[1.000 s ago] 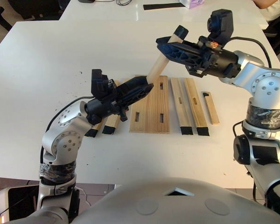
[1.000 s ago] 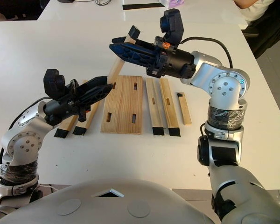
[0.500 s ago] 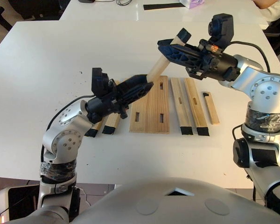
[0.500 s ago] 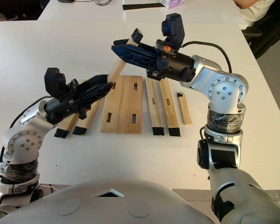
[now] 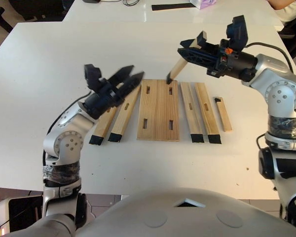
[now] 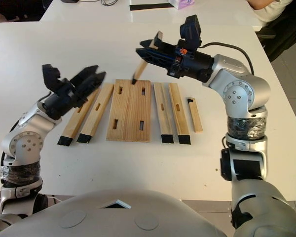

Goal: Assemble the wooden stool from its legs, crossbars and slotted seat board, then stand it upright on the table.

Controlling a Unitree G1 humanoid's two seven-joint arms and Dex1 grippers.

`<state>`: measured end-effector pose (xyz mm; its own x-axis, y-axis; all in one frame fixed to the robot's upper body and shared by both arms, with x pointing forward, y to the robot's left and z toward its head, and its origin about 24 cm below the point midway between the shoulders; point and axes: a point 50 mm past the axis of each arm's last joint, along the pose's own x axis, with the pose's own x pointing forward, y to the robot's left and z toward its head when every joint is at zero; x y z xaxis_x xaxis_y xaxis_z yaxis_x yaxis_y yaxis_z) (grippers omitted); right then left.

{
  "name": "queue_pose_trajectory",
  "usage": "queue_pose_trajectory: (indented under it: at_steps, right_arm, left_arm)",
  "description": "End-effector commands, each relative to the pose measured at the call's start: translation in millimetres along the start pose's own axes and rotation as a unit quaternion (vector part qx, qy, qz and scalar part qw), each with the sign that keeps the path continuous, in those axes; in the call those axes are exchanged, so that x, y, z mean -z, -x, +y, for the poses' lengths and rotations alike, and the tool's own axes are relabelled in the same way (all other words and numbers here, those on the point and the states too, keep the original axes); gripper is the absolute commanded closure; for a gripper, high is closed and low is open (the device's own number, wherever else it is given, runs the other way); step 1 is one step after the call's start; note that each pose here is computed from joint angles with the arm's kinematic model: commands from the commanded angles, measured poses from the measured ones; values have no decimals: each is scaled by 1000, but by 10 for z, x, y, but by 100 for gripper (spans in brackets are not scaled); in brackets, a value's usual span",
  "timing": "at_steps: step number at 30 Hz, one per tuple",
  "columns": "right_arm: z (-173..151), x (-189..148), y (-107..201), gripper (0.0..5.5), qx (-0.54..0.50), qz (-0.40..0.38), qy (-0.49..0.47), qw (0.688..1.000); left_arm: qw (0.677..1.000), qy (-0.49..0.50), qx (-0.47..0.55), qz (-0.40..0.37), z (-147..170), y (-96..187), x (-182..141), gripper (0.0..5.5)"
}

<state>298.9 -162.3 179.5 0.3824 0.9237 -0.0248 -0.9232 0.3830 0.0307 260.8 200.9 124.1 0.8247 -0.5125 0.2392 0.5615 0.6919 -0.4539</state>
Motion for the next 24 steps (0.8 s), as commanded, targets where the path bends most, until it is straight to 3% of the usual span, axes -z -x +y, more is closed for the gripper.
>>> queue_pose_trajectory:
  at_steps: [1, 6, 10, 17, 24]
  right_arm:
    - [8, 232, 105, 416, 0, 52, 33, 998]
    - [18, 442, 161, 416, 16, 81, 62, 995]
    - [6, 479, 286, 416, 0, 102, 62, 993]
    - [-127, 466, 643, 416, -16, 152, 60, 986]
    - [-156, 477, 699, 416, -43, 168, 62, 983]
  left_arm:
    - [982, 31, -174, -73, 328, -68, -15, 222]
    - [963, -17, -267, -12, 311, -198, 350, 222]
    - [961, -40, -274, -8, 209, -281, 432, 222]
    - [956, -79, -280, -20, 353, -226, 236, 222]
    - [957, -79, -279, -28, 381, -178, 212, 222]
